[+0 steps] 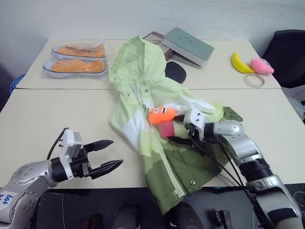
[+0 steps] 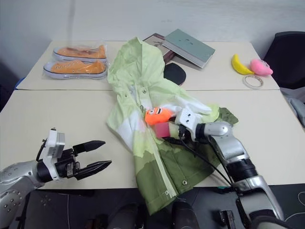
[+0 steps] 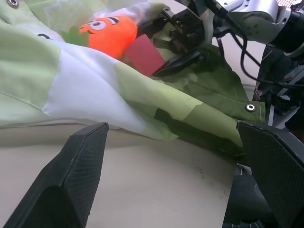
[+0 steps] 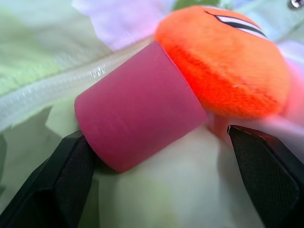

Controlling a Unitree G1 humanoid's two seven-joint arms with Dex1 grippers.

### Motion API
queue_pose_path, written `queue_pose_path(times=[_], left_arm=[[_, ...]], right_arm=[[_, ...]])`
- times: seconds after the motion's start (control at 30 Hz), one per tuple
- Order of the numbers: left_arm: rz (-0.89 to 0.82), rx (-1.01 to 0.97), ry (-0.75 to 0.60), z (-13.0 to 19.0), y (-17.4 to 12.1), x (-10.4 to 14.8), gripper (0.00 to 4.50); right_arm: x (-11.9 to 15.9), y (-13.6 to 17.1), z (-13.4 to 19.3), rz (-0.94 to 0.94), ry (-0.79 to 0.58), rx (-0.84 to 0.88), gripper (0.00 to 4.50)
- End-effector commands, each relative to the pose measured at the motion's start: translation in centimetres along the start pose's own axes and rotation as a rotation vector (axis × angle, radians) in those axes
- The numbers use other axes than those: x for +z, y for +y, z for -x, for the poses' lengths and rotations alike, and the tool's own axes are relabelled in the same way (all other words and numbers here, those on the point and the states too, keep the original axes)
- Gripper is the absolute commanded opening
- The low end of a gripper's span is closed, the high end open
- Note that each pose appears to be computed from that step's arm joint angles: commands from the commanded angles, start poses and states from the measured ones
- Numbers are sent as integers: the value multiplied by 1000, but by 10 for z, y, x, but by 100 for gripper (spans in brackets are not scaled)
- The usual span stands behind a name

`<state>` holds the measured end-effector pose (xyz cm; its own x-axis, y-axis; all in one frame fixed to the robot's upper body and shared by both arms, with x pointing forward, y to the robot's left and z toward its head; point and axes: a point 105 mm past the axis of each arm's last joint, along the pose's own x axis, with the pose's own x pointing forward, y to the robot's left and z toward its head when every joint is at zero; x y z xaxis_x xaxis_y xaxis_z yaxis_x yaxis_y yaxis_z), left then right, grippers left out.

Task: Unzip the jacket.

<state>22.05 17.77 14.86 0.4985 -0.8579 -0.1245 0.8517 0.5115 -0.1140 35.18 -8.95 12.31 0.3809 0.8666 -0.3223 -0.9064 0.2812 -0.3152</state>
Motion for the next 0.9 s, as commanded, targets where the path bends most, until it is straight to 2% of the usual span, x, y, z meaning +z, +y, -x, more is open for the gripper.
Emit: queue_pose_path(times=[0.03,0.13,0.33,0.37,0.6,0.7,0.77,0.83,0.9], left_arm=[[-35,-18,-9,-3,-5,2,450],[-32,-22,-7,-4,-6,0,450],[-32,-34,-4,-7,-6,-4,450],[-32,-35,-4,-7,-6,-4,450],[-32,-56,3,-10,-4,-10,450],[-40,-61,5,-11,-1,-10,450],[-55,-70,2,-14,2,-9,450],[-68,-78,-1,-15,3,-8,450],[-78,-86,-18,-21,4,-4,450]], right_arm=[[6,12,-6,-8,-62,104,406],[9,16,-2,-9,-95,144,327],[13,18,27,7,-146,123,119],[12,18,34,4,-153,108,96],[30,24,94,-153,-284,-25,96],[38,16,123,-177,-310,-164,96],[35,-4,161,-185,-286,-358,96],[29,-14,187,-189,-245,-477,96],[9,-32,224,-226,-207,-653,96]])
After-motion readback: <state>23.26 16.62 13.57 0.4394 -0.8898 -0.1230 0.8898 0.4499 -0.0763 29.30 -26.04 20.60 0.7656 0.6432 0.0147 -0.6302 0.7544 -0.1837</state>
